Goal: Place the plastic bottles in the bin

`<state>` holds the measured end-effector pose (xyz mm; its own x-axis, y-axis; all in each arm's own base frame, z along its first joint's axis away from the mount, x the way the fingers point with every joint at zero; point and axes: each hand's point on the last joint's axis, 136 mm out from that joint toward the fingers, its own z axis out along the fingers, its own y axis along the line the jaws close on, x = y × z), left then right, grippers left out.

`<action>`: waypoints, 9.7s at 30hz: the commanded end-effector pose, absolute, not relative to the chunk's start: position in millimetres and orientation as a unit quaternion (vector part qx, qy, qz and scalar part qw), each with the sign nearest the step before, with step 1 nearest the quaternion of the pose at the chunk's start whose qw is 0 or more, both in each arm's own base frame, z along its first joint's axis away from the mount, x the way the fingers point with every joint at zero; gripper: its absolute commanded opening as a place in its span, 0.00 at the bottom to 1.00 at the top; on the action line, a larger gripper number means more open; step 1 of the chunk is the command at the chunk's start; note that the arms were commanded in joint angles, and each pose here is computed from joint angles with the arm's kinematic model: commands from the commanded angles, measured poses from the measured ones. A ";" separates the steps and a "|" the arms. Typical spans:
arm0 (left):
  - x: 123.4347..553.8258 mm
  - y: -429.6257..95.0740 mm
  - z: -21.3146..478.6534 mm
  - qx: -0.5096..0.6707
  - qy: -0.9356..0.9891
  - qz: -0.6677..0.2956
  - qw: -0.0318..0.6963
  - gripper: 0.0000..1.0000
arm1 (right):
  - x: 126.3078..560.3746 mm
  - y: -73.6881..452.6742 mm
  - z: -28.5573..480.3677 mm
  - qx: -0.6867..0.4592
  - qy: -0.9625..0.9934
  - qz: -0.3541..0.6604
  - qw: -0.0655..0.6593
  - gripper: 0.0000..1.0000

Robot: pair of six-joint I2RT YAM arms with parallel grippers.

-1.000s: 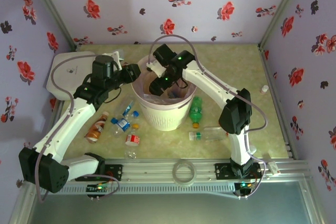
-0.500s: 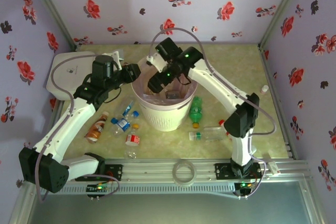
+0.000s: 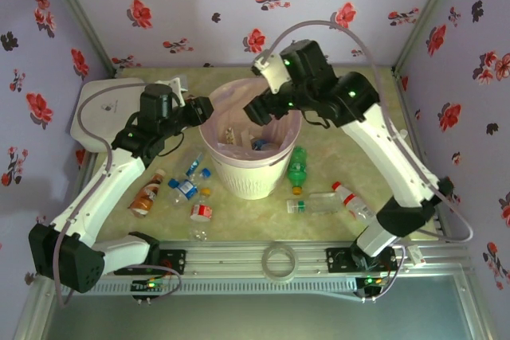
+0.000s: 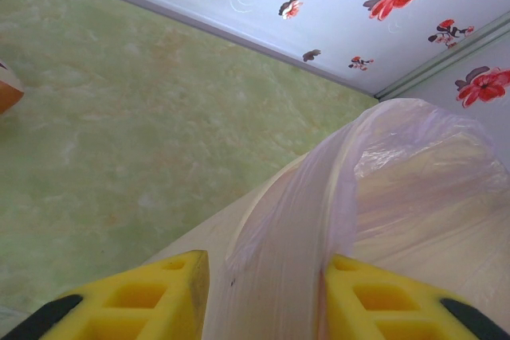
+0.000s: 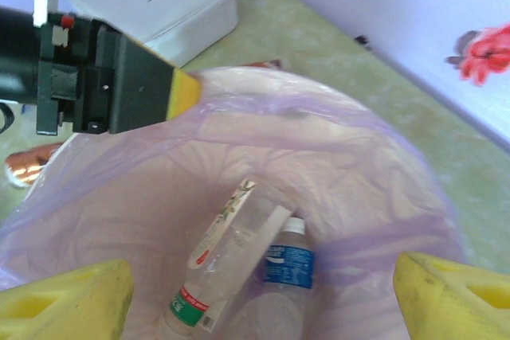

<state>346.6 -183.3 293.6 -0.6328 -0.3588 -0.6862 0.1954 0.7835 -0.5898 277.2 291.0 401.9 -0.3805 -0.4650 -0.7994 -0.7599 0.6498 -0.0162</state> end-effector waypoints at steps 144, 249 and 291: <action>347.7 -180.5 283.0 -0.051 0.855 -0.312 0.412 0.39 | 307.2 364.5 192.2 -0.331 0.909 0.150 0.205 0.46; 355.6 -182.5 285.4 -0.032 0.861 -0.294 0.414 0.39 | 178.8 125.7 40.5 0.406 0.880 0.235 0.069 0.87; 352.9 -179.1 283.9 -0.036 0.860 -0.295 0.416 0.39 | 264.3 72.6 184.1 0.346 0.865 0.202 0.302 0.50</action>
